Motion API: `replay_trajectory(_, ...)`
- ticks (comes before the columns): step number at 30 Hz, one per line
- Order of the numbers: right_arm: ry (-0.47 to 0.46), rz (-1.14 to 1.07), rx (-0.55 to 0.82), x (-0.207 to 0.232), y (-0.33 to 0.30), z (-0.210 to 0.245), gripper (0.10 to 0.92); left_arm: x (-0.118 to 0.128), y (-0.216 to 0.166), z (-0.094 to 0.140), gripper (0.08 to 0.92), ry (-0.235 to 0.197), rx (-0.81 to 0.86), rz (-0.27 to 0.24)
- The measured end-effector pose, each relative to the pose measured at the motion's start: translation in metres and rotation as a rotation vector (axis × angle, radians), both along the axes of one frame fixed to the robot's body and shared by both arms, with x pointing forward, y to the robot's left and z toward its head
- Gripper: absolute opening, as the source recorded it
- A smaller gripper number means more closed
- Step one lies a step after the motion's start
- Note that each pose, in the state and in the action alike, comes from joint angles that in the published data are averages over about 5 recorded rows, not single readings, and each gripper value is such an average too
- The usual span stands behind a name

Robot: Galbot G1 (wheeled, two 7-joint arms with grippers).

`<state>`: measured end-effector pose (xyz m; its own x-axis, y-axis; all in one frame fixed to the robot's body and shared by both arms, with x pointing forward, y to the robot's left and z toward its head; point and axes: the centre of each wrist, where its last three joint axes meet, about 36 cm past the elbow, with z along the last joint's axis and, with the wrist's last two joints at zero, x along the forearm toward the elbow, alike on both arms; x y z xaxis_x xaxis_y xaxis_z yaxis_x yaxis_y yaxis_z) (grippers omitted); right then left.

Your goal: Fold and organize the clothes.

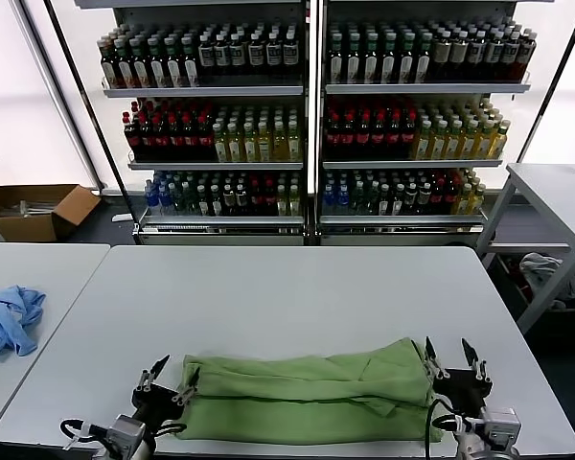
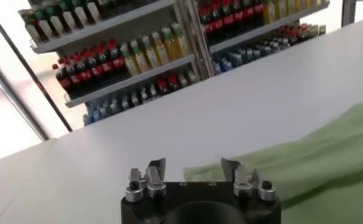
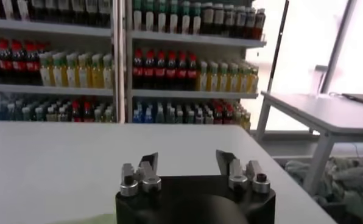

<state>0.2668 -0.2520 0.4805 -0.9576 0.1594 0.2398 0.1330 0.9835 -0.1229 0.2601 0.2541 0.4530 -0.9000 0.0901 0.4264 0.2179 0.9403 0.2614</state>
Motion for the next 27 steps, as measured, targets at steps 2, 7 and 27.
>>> replay_trajectory(2, -0.018, 0.007, -0.010, -0.002, -0.003, 0.001, 0.794, -0.005, -0.004, 0.004, 0.743, -0.004, -0.035, 0.009)
replay_trajectory(7, -0.064, 0.050, -0.006, -0.010, -0.018, -0.013, 0.822, -0.019, -0.013, 0.000, 0.818, -0.001, -0.122, 0.038)
replay_trajectory(27, -0.194, 0.066, 0.007, -0.057, -0.069, -0.086, 0.823, -0.015, -0.029, -0.060, 0.823, -0.001, -0.398, 0.218)
